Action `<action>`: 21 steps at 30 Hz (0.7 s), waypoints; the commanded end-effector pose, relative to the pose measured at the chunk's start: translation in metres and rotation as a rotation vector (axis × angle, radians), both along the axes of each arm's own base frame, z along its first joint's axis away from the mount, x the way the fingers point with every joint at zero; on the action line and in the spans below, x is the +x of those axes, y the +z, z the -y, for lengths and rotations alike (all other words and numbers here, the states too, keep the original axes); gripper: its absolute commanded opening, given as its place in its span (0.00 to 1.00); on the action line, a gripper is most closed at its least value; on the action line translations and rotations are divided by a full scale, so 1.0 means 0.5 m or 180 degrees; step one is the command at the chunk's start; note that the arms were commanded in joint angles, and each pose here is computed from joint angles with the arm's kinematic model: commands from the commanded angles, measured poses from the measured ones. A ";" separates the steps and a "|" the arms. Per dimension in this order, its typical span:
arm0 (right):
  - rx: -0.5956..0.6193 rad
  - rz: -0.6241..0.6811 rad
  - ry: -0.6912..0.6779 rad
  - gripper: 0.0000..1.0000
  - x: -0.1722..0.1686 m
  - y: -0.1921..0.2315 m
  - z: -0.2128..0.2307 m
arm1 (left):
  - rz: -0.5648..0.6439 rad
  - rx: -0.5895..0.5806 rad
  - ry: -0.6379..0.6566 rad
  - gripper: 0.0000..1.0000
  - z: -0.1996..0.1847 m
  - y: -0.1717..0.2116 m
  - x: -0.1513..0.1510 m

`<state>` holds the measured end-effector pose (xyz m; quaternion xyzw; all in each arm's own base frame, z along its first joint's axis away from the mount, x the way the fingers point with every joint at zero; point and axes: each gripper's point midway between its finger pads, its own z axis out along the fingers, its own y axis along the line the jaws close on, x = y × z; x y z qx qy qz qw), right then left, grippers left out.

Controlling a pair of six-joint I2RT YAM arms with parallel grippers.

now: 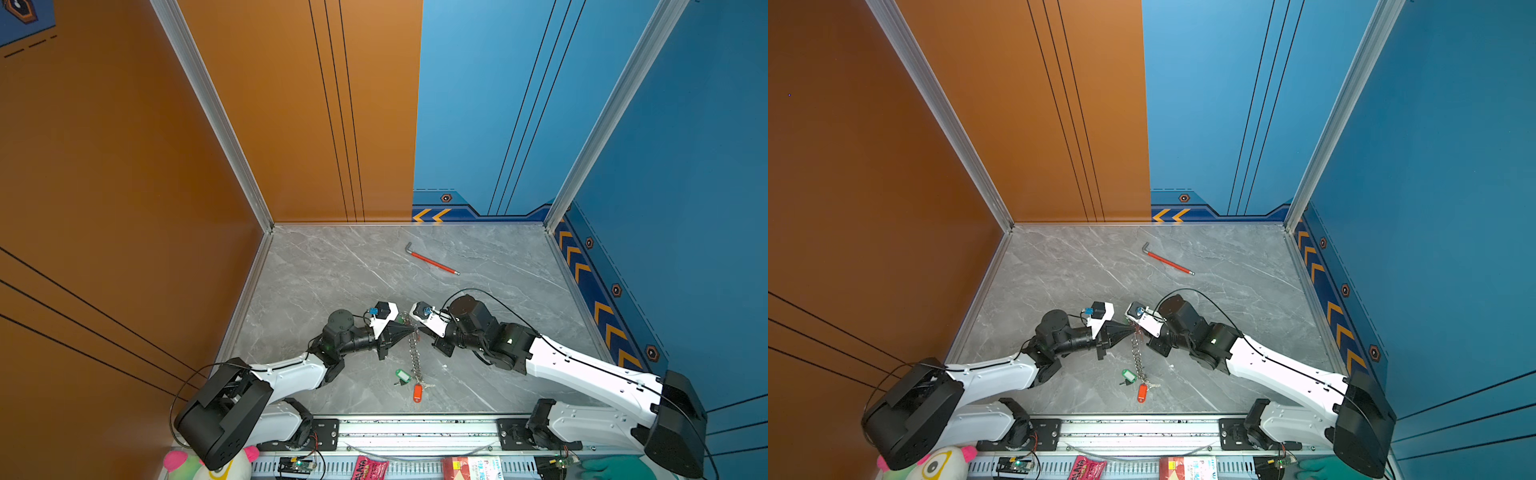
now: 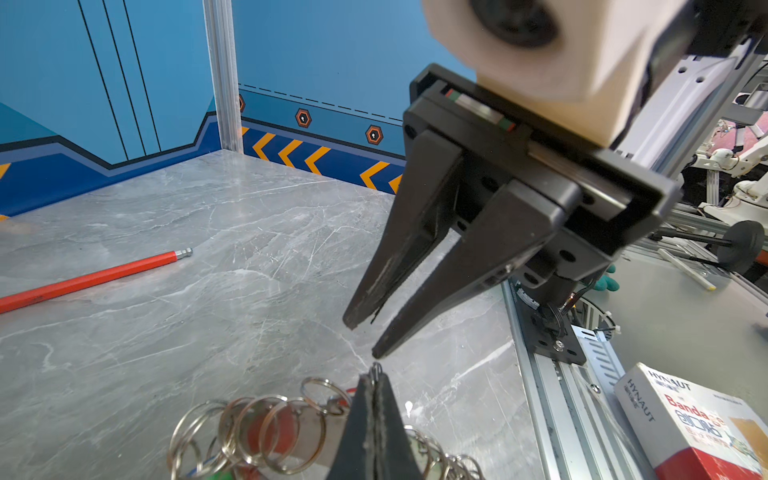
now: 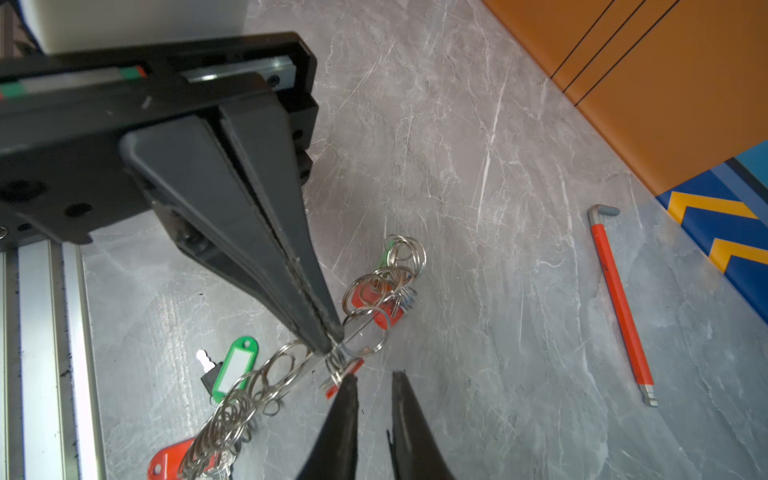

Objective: Put the keys on the keyring

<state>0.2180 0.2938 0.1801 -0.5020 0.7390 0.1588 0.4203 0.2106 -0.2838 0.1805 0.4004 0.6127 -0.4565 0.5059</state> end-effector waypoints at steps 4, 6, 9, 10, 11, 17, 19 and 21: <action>-0.0008 -0.0064 -0.0049 0.17 0.001 -0.024 -0.011 | 0.0189 -0.0129 0.0107 0.00 -0.006 0.028 0.002; -0.0032 -0.0071 -0.0042 0.18 0.001 -0.029 -0.015 | 0.0191 -0.0158 0.0094 0.00 -0.004 0.032 0.000; -0.0001 -0.0087 -0.0017 0.17 -0.002 -0.030 -0.025 | 0.0201 -0.0191 0.0110 0.00 -0.002 0.034 0.001; 0.0020 -0.0084 -0.0012 0.17 -0.002 -0.028 -0.027 | 0.0201 -0.0195 0.0105 0.00 -0.001 0.034 0.001; 0.0039 -0.0082 0.0002 0.17 -0.004 -0.026 -0.030 | 0.0202 -0.0200 0.0111 0.00 -0.001 0.034 0.001; 0.0041 -0.0066 -0.0031 0.15 -0.004 -0.024 -0.019 | 0.0236 -0.0238 0.0124 0.00 -0.004 0.037 -0.001; 0.0134 -0.0061 -0.0039 0.13 -0.003 -0.011 -0.008 | 0.0248 -0.0238 0.0131 0.00 -0.005 0.037 -0.001; 0.0277 -0.0103 -0.0013 0.12 -0.006 0.006 0.003 | 0.0264 -0.0236 0.0130 0.00 -0.004 0.038 -0.002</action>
